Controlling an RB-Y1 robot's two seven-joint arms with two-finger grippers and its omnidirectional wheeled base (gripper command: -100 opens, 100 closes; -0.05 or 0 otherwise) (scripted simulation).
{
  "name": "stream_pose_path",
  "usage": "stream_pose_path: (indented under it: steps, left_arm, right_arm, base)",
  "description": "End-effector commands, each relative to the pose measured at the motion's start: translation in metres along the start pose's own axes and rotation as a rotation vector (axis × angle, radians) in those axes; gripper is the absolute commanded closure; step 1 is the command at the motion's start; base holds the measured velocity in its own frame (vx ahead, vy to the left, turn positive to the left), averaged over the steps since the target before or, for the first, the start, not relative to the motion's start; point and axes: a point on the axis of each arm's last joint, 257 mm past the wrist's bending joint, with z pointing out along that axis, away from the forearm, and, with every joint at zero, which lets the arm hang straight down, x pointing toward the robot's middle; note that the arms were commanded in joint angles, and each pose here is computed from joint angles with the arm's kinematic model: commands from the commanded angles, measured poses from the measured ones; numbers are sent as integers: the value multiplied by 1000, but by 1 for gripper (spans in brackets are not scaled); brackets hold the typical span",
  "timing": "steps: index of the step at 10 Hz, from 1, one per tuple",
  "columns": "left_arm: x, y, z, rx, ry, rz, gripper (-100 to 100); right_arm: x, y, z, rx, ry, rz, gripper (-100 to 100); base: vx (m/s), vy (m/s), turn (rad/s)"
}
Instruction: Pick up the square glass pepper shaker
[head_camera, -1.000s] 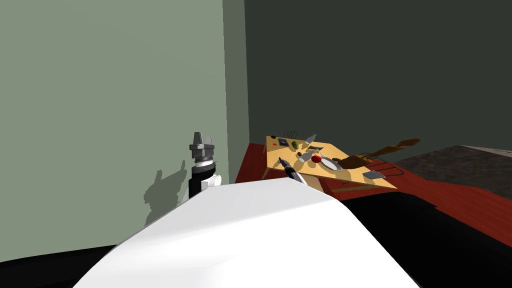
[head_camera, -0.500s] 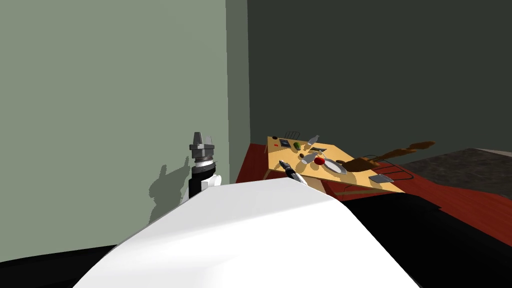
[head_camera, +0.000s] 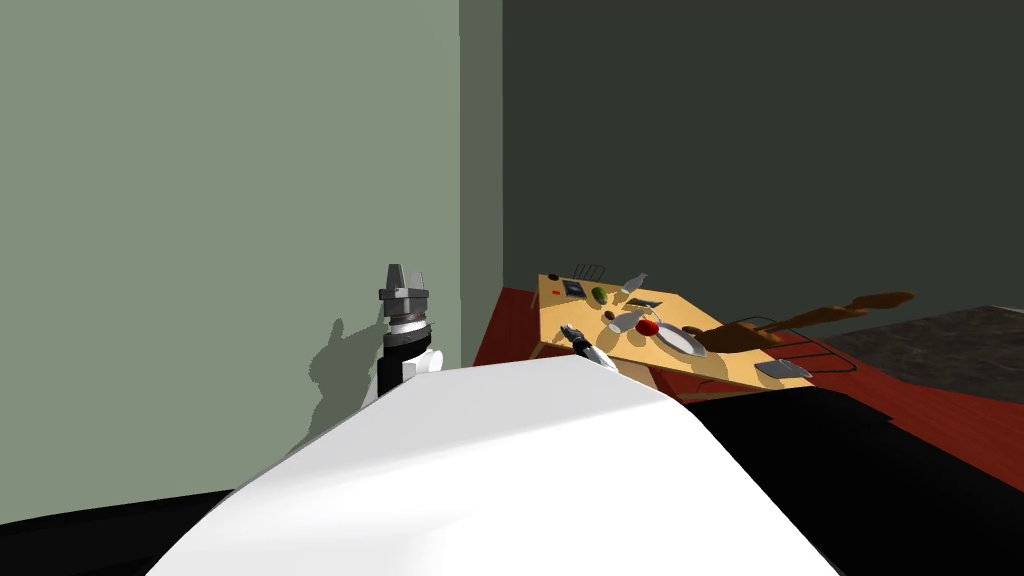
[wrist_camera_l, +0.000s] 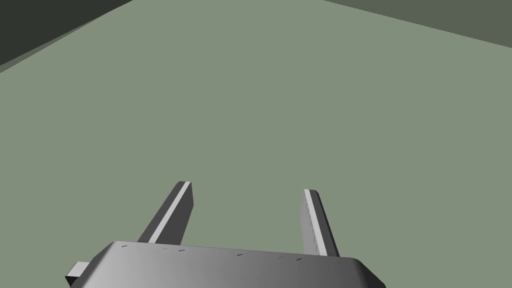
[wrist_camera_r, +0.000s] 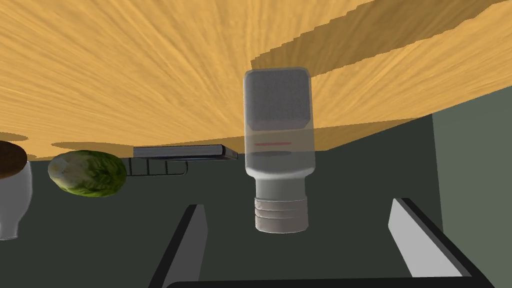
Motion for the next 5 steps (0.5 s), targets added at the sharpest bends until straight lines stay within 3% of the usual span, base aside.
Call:
stream_pose_path:
  steps: [1,3,5]
  left_arm:
    - [0,0,0,0,0,0,0]
    - [0,0,0,0,0,0,0]
    - [0,0,0,0,0,0,0]
  right_arm:
    - [5,-6,1,7,13,-25,-100]
    - [18,-20,2,25,56,-116,-100]
    - [23,-26,2,31,71,-150,-100]
  base:
    - [34,10,15]
    - [32,8,50]
    - [31,8,32]
